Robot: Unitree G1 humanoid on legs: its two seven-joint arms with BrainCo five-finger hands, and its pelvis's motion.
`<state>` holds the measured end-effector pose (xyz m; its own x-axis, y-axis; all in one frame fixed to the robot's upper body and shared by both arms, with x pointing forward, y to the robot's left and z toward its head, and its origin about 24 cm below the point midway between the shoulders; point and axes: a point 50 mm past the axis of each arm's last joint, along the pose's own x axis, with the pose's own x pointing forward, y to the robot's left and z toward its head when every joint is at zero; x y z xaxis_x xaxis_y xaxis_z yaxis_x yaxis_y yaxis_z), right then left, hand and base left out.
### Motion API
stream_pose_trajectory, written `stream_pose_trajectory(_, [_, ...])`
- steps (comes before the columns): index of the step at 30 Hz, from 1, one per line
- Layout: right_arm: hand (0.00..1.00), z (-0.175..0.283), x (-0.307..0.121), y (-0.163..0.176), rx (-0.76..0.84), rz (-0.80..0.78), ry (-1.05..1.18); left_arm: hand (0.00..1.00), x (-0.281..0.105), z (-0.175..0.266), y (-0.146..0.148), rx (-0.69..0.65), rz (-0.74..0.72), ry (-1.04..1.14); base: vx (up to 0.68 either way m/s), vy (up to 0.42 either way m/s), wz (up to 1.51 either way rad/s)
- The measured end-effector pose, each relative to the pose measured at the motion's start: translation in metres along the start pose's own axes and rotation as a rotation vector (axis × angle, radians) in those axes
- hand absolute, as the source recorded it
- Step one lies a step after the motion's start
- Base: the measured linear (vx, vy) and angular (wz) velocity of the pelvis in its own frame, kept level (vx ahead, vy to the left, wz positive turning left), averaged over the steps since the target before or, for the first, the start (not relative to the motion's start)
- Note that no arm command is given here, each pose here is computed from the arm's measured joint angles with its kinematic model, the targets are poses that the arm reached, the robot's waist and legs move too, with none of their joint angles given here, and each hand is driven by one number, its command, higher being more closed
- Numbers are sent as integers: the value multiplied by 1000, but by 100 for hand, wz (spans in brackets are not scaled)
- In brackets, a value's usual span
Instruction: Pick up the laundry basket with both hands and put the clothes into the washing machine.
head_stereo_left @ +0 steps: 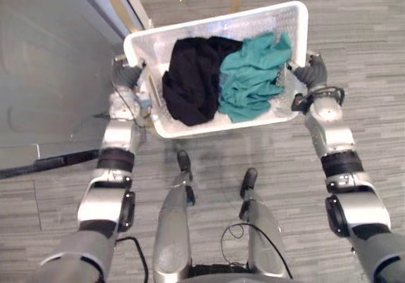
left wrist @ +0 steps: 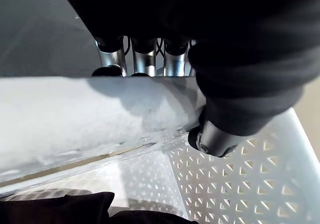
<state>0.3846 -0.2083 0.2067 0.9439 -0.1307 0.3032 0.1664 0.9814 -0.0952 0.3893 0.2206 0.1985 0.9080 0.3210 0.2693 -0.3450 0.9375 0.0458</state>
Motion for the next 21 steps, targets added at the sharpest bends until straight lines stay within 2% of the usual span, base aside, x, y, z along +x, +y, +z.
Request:
stream_pose_trajectory(5, [100, 16, 5, -3, 15, -2, -44, 100, 13, 31, 0, 52, -25, -82, -15, -45, -4])
stream_pose_trajectory(10, [100, 40, 15, -2, 92, -16, -96, 100, 25, 62, 0, 43, -9, -145, -20, -39, -1])
stream_pose_trajectory(15, [100, 57, 27, -2, 126, -21, -108, 100, 29, 70, 0, 43, -4, -151, 6, -14, -2])
stream_pose_trajectory(21, [100, 56, 39, 13, 104, 21, -24, 100, 40, 80, 8, 72, 28, -121, 19, -47, -5])
